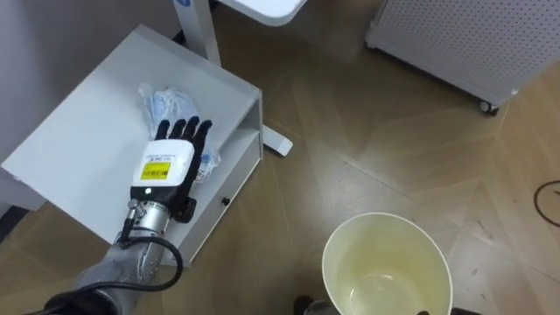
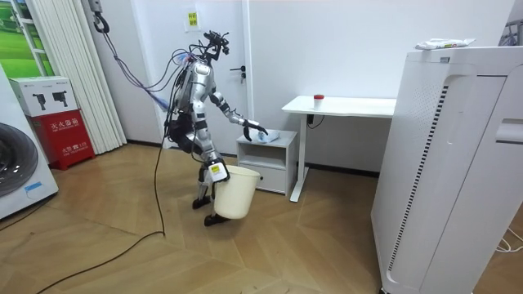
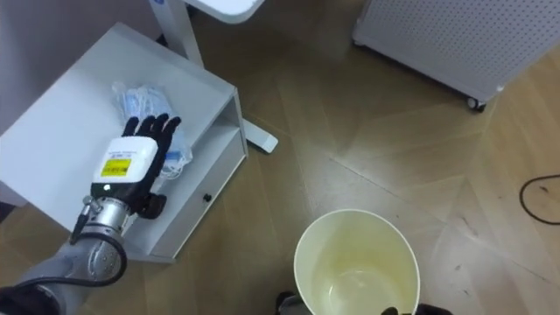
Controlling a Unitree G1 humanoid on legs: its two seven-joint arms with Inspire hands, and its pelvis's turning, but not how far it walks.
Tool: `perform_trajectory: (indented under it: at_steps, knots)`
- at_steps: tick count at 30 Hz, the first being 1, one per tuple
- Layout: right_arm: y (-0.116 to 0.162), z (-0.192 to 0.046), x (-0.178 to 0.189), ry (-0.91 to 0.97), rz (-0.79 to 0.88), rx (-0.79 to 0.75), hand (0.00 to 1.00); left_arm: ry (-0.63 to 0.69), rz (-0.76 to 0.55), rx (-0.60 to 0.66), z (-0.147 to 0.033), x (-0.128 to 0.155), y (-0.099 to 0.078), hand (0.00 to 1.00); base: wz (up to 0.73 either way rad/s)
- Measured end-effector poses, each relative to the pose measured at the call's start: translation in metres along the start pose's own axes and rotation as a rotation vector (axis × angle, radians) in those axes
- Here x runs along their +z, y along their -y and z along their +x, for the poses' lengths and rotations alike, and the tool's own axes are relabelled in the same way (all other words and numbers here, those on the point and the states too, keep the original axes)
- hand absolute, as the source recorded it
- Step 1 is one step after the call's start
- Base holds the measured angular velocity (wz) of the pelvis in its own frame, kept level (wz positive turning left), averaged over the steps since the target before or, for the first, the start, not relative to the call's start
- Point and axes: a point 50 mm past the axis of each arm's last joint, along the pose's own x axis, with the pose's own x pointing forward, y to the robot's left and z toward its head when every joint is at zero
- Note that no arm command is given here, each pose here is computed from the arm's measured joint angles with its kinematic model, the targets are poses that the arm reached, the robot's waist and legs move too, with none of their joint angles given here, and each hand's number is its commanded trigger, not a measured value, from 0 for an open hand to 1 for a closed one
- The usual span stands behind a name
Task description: Pick garbage
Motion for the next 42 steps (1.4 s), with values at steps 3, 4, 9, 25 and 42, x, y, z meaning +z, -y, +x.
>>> perform_trajectory:
  at_steps: [3,4,9,25,42]
  knots:
    - [0.0,-0.001,-0.002,-0.007,0.0,0.007,1.0,-0.001,0.059,-0.05,0.0,-0.002,0.003,1.0,0.0]
    - [0.0,-0.002,-0.003,-0.011,-0.001,0.007,1.0,-0.004,0.071,-0.069,0.0,-0.003,0.004,1.0,0.0]
    - [0.0,-0.003,-0.006,-0.011,0.003,0.008,1.0,-0.024,0.083,-0.11,0.0,-0.006,0.006,1.0,0.0]
    - [-0.002,-0.004,-0.004,0.008,0.018,0.008,1.0,-0.055,0.108,-0.16,-0.003,-0.018,0.007,1.0,0.0]
    - [-0.006,-0.005,-0.008,0.026,0.001,-0.009,1.0,-0.088,-0.165,-0.031,0.002,-0.007,-0.001,1.0,0.01]
